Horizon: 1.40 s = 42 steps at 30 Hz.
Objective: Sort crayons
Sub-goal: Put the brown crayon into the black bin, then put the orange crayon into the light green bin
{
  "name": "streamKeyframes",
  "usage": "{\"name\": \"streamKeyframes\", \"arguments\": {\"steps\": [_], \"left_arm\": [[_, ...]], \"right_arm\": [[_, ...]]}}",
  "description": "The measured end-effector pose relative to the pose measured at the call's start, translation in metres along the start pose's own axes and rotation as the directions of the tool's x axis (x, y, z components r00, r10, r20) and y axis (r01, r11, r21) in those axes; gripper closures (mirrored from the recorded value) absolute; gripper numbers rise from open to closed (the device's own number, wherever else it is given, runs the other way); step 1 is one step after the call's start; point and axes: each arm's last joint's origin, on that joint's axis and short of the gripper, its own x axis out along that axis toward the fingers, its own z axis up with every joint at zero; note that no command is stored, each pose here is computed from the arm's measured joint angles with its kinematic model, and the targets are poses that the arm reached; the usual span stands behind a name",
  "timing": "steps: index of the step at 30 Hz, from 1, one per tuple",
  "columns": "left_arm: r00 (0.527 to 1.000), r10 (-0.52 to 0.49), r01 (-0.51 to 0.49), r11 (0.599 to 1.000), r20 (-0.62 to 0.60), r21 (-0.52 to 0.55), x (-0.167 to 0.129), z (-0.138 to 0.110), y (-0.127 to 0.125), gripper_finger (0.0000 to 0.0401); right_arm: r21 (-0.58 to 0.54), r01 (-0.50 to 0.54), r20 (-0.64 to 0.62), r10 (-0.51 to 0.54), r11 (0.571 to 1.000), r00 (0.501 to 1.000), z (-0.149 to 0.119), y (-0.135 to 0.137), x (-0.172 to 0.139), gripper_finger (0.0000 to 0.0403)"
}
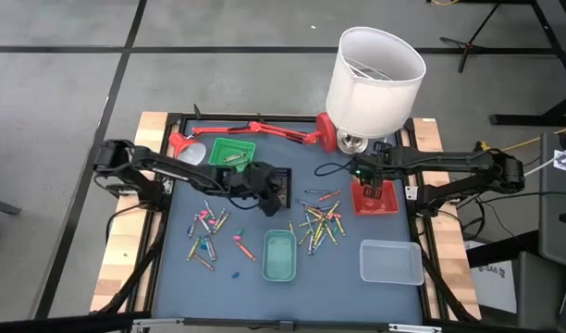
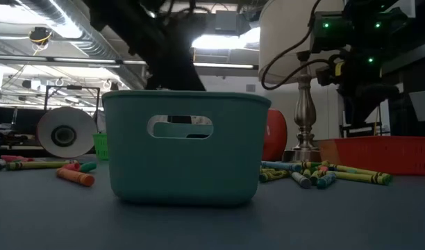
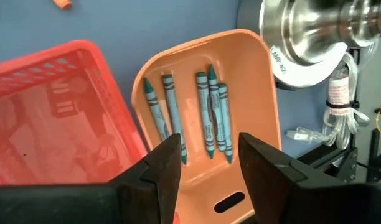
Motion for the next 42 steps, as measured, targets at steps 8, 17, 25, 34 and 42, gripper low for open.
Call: {"name": "streamKeyframes", "arguments": {"steps": [8, 17, 25, 34, 42], "left_arm": [[0.998, 0.044, -0.043, 0.999, -0.049, 0.031, 0.020, -0.015, 0.001, 0.0391], [0.995, 0.093, -0.091, 0.994, -0.033, 0.065, 0.024, -0.017, 0.003, 0.0391], [0.993, 0.118, -0.118, 0.992, -0.002, 0.043, 0.027, -0.011, 0.009, 0.0386], [0.989, 0.147, -0.148, 0.989, 0.015, 0.003, 0.031, -0.003, 0.021, 0.0305], [0.988, 0.151, -0.151, 0.989, 0.016, -0.003, 0.031, -0.002, 0.023, 0.0275]], "right_arm": [[-0.006, -0.117, 0.085, 0.117, 0.993, 0.989, 0.013, -0.005, -0.020, 0.0244], [-0.016, -0.309, 0.334, 0.297, 0.951, 0.895, 0.039, -0.005, -0.036, 0.0244], [-0.058, -0.398, 0.475, 0.376, 0.916, 0.796, 0.053, -0.004, -0.042, 0.0244], [-0.066, -0.412, 0.514, 0.385, 0.909, 0.767, 0.057, -0.005, -0.043, 0.0244], [-0.128, -0.424, 0.444, 0.434, 0.897, 0.784, 0.069, 0.018, -0.030, 0.0244]]}}
